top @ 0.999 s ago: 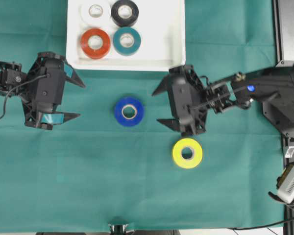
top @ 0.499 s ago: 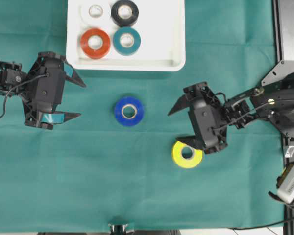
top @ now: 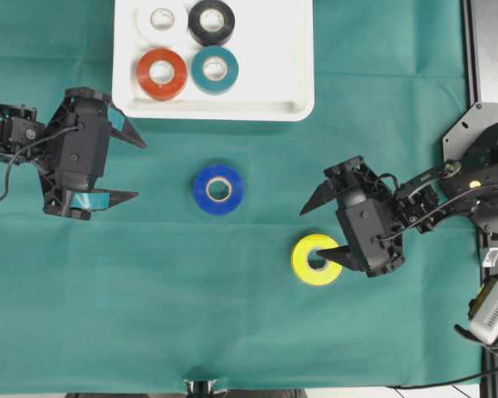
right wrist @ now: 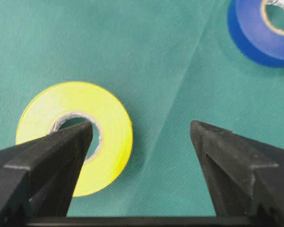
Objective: Put the tape alternately from left to right into the white case.
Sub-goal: 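Lower the right gripper onto the yellow tape roll and grip its core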
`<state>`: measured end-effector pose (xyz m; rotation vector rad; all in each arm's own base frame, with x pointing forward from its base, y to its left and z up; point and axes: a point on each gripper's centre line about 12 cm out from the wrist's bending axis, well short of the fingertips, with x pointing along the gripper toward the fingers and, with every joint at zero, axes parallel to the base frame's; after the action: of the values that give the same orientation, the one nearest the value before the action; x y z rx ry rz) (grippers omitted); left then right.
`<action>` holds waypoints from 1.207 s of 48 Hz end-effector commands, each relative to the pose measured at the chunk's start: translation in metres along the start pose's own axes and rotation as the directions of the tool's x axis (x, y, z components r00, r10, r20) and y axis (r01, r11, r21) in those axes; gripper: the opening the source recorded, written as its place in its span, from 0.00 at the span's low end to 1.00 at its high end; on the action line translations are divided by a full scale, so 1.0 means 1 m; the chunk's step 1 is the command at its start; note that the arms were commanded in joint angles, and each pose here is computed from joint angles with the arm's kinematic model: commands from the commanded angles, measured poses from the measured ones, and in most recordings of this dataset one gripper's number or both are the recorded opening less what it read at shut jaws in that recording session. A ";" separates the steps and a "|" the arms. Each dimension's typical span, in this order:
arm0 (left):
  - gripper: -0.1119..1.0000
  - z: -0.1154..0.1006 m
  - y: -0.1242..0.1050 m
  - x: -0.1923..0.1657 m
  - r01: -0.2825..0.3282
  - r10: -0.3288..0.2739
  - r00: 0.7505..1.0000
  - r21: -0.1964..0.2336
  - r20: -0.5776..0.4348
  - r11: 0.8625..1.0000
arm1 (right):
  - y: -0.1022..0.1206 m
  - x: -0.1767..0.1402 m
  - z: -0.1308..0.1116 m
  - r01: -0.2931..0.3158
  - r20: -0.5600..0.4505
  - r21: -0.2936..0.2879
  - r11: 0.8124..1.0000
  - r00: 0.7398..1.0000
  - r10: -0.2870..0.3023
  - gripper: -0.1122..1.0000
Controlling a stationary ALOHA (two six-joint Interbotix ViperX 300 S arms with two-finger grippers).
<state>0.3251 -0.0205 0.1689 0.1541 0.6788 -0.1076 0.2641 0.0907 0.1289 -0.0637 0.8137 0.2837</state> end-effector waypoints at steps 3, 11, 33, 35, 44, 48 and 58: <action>1.00 0.011 0.001 -0.003 -0.004 0.004 0.999 0.002 0.044 1.000 | 0.003 0.008 0.004 -0.009 -0.006 0.024 1.000 1.000 0.009 0.87; 1.00 0.010 0.000 -0.003 -0.004 0.004 0.999 0.002 0.041 1.000 | 0.006 0.023 0.001 -0.007 -0.051 0.073 0.997 0.999 0.011 0.87; 1.00 0.007 0.000 -0.003 -0.003 0.003 0.999 0.002 0.037 1.000 | 0.009 0.040 -0.002 -0.003 -0.096 0.078 0.997 0.995 0.011 0.87; 1.00 0.007 0.000 -0.003 -0.003 0.003 0.999 0.002 0.035 1.000 | 0.009 0.040 -0.002 -0.004 -0.096 0.077 0.997 0.995 0.012 0.87; 1.00 0.006 0.000 -0.002 -0.003 0.003 0.999 0.002 0.034 1.000 | 0.009 0.040 -0.001 -0.005 -0.095 0.072 0.997 0.995 0.012 0.83; 1.00 0.007 0.000 -0.003 -0.004 0.004 0.999 0.001 0.035 1.000 | 0.009 0.039 -0.001 -0.006 -0.092 0.072 0.997 0.996 0.012 0.69; 1.00 0.006 0.000 -0.003 -0.004 0.004 0.999 0.001 0.034 1.000 | 0.010 0.034 0.004 -0.009 -0.070 0.071 0.997 0.997 0.014 0.19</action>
<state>0.3243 -0.0204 0.1681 0.1541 0.6727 -0.1069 0.2812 0.1051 0.0937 -0.0118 0.9415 0.2538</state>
